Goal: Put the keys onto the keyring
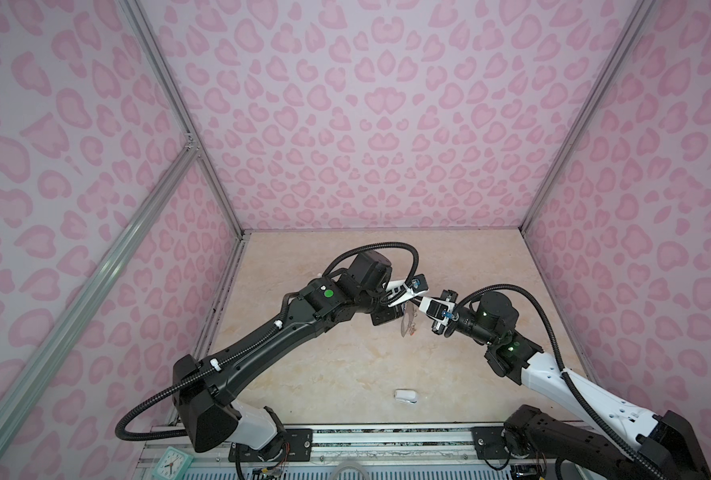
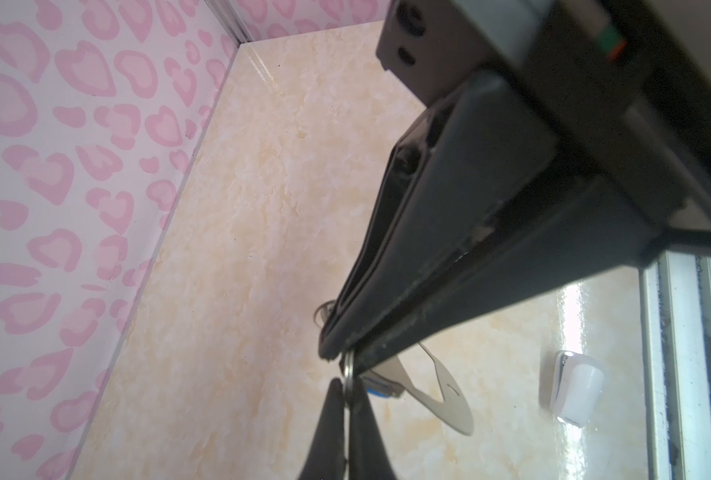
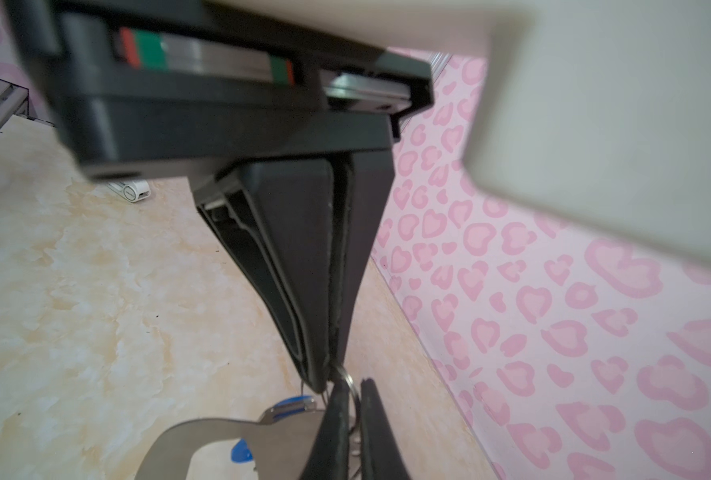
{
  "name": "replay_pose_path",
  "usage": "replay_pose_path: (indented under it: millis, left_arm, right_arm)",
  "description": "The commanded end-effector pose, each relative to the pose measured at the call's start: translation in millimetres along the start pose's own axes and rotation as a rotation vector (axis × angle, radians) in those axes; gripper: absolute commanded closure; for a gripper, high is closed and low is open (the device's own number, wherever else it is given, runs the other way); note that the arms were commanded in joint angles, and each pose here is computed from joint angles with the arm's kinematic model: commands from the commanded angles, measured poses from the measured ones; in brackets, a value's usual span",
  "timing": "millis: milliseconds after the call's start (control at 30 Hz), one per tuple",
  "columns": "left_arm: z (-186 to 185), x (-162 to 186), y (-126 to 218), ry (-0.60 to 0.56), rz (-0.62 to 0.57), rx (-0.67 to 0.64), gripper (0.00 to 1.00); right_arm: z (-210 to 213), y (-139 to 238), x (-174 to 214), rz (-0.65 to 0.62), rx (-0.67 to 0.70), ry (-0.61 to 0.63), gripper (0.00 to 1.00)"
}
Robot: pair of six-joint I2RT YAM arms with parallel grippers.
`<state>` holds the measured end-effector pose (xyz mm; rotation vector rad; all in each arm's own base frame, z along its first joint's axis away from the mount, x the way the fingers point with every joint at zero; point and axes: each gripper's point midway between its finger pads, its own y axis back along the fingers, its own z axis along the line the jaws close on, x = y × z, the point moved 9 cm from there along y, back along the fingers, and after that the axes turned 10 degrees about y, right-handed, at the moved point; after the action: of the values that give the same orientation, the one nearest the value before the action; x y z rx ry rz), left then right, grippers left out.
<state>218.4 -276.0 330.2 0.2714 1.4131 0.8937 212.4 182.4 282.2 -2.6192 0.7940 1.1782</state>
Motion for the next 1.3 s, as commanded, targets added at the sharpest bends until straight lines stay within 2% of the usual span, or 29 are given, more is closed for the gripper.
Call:
replay_pose_path:
  millis: [0,33,100,133,233,467,733,800,867,1100,1267]
  left_arm:
    - [-3,-9,1,-0.023,-0.038,0.039,0.97]
    - [-2,-9,1,-0.023,-0.040,0.030,0.95]
    - [1,-9,2,-0.011,-0.044,-0.014,0.80]
    - [3,-8,3,-0.007,-0.045,-0.034,0.75]
    - [7,-1,6,0.016,-0.084,-0.079,0.69]
    - [7,16,-2,0.119,-0.152,-0.083,0.65]
    - [1,18,-14,0.187,-0.209,-0.025,0.65]
    - [0,18,-17,0.199,-0.223,-0.017,0.60]
    - [-2,18,-19,0.206,-0.239,-0.008,0.59]
    - [4,17,-25,0.239,-0.262,-0.089,0.58]
    - [11,17,-26,0.269,-0.241,-0.172,0.62]
  right_arm:
    - [0,-1,1,-0.004,0.011,-0.001,0.98]
    - [0,-1,1,-0.002,0.011,-0.001,1.00]
    - [0,0,1,0.003,0.012,-0.004,1.00]
    - [0,1,1,0.003,0.018,-0.007,1.00]
    - [-2,4,0,-0.025,0.035,-0.026,1.00]
    - [-9,9,-4,-0.109,0.079,-0.086,1.00]
    - [-12,7,-3,-0.103,0.096,-0.108,1.00]
    - [-13,6,-3,-0.101,0.096,-0.110,1.00]
    - [-14,6,-4,-0.103,0.100,-0.111,1.00]
    - [-13,6,-3,-0.103,0.096,-0.119,1.00]
    - [-14,6,-3,-0.099,0.102,-0.122,1.00]
